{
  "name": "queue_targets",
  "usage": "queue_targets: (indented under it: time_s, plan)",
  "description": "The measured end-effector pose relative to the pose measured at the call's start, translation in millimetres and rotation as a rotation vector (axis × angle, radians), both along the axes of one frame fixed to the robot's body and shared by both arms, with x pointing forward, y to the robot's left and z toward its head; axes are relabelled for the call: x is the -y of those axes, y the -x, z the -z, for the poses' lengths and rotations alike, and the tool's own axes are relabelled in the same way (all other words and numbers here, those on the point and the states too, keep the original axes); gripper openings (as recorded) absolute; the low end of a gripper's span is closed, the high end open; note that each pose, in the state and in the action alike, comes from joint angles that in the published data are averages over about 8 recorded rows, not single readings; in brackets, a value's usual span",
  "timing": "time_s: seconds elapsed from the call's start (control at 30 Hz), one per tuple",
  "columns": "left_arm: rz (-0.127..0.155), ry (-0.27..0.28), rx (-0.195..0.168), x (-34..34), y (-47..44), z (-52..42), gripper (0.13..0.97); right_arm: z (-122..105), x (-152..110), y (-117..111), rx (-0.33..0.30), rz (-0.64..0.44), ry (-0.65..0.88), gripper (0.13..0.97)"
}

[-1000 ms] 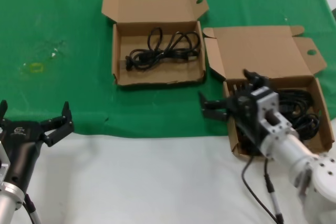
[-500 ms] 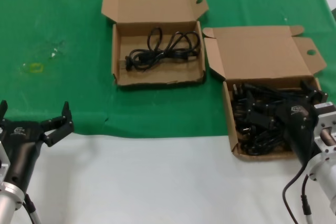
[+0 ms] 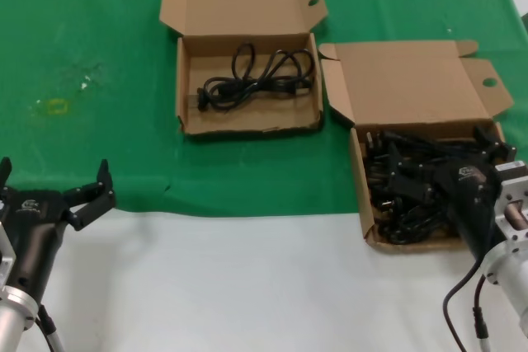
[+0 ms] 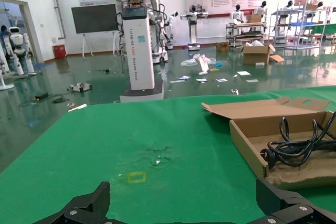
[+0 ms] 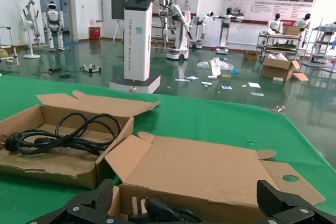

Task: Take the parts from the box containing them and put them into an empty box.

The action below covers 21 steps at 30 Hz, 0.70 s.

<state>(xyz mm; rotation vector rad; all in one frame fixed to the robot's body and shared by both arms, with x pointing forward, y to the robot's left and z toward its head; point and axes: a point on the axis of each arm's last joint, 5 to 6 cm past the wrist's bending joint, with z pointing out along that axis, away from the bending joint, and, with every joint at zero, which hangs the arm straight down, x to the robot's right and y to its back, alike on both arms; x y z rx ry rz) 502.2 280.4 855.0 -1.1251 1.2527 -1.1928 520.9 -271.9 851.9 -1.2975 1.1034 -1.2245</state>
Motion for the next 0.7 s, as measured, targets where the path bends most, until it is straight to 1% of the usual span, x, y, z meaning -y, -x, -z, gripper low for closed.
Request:
queue_targets:
  time_s: [0.7]
  plan:
    - [0.000,0.000,0.000,0.0,0.0,0.0,0.966,0.0,0.0,0.0,0.000,0.000,0.000,0.966]
